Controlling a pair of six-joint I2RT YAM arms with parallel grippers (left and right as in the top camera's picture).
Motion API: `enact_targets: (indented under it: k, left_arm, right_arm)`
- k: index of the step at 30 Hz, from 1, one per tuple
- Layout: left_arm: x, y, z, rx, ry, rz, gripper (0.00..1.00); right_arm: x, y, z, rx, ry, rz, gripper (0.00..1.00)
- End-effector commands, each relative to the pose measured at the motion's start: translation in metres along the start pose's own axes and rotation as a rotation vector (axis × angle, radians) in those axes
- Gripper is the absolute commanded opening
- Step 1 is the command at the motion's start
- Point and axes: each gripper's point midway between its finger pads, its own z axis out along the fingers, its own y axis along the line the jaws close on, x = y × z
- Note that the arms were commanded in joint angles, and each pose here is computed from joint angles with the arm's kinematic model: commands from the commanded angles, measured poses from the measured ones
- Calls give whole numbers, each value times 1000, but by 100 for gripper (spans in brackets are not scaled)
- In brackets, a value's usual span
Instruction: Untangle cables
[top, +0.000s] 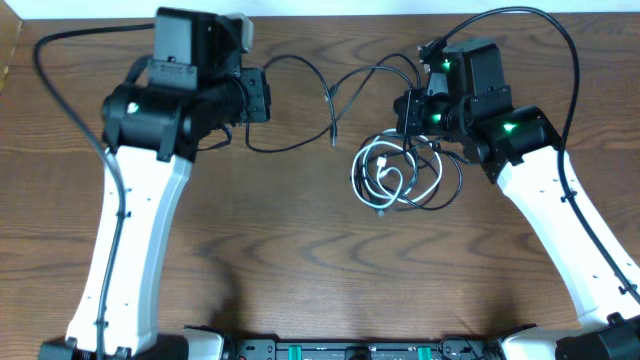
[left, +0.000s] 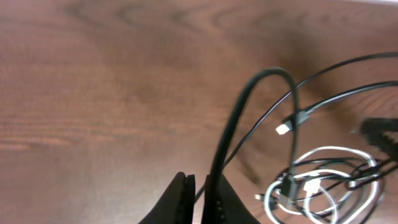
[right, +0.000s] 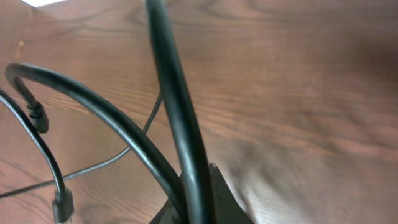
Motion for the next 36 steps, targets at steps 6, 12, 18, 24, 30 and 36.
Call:
enact_targets:
  k: [6,12,18,24,30,36]
  left_arm:
    - [9,10,28,-10,98,64,13]
    - [3,25,35,-35,90,39,13]
    - [-7,53,30,-113,53,3,52]
    - [-3,57,31,-114,69,1,77]
    - [14,1,29,233,123,212,77]
    - [54,-21,47,396,215,296,78]
  right_arm:
    - [13,-11,11,42,61,8,1]
    - [28,-20,21,69,127,8,1]
    - [37,-26,29,86,168,11,1]
    - [38,-26,30,88,174,12,1]
    - [39,-27,30,89,177,12,1]
    - [40,-23,30,64,185,-1,1]
